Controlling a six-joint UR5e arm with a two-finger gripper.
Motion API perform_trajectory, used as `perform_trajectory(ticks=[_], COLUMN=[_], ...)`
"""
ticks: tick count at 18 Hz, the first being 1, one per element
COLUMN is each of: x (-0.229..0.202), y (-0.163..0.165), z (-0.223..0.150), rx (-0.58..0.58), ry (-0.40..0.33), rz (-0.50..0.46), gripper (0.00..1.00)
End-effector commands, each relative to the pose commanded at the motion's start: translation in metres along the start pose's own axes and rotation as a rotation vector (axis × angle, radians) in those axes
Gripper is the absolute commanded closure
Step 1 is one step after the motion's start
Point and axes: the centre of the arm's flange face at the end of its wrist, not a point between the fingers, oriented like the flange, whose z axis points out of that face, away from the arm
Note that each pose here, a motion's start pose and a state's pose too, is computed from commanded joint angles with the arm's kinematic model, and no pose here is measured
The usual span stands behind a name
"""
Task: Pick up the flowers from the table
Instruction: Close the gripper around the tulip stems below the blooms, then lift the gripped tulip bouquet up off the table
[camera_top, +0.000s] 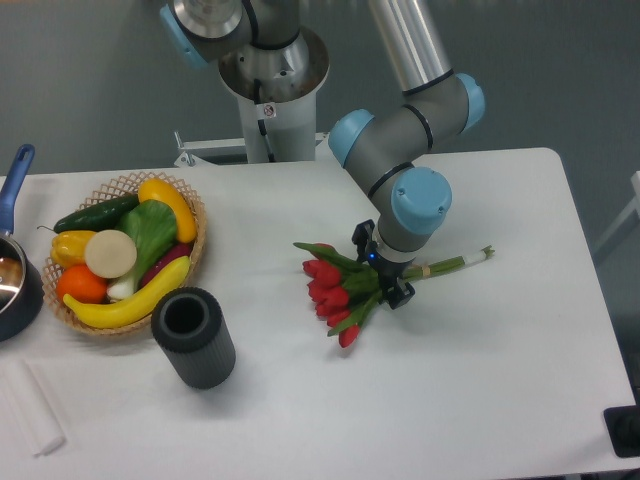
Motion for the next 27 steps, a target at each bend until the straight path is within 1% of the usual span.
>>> perform_trajectory(ticks=[2, 3, 4, 7, 13, 15, 16, 17, 21, 22, 24, 27], x=[0.000, 0.000, 0.000, 0.000, 0.000, 0.002, 0.003, 0.005, 0.007, 0.007, 0.011, 0.012], y=[0.000, 0.000, 0.000, 0.000, 0.001, 0.002, 0.000, -0.003, -0.007, -0.011, -0.011, -0.016], z=[0.000, -0.003, -0.005, -0.007, -0.021, -0.036, -0.046, -0.063, -0.094, -0.110, -0.132, -0.161], rx=[0.000, -0.001, -0.001, -0.001, -0.002, 0.000, 0.022, 0.055, 0.161, 0.210, 0.289, 0.434], ry=[-0.002, -0.008, -0.011, -0.014, -0.039, -0.065, -0.086, -0.121, -0.188, -0.222, -0.264, -0.321], rz=[-0.020, -0.032, -0.038, -0.042, -0.040, -0.043, -0.042, -0.042, -0.047, -0.051, -0.082, -0.086], gripper=[0.42, 0.50, 0.54, 0.63, 0.63, 0.63, 0.63, 0.63, 0.62, 0.62, 0.62, 0.62])
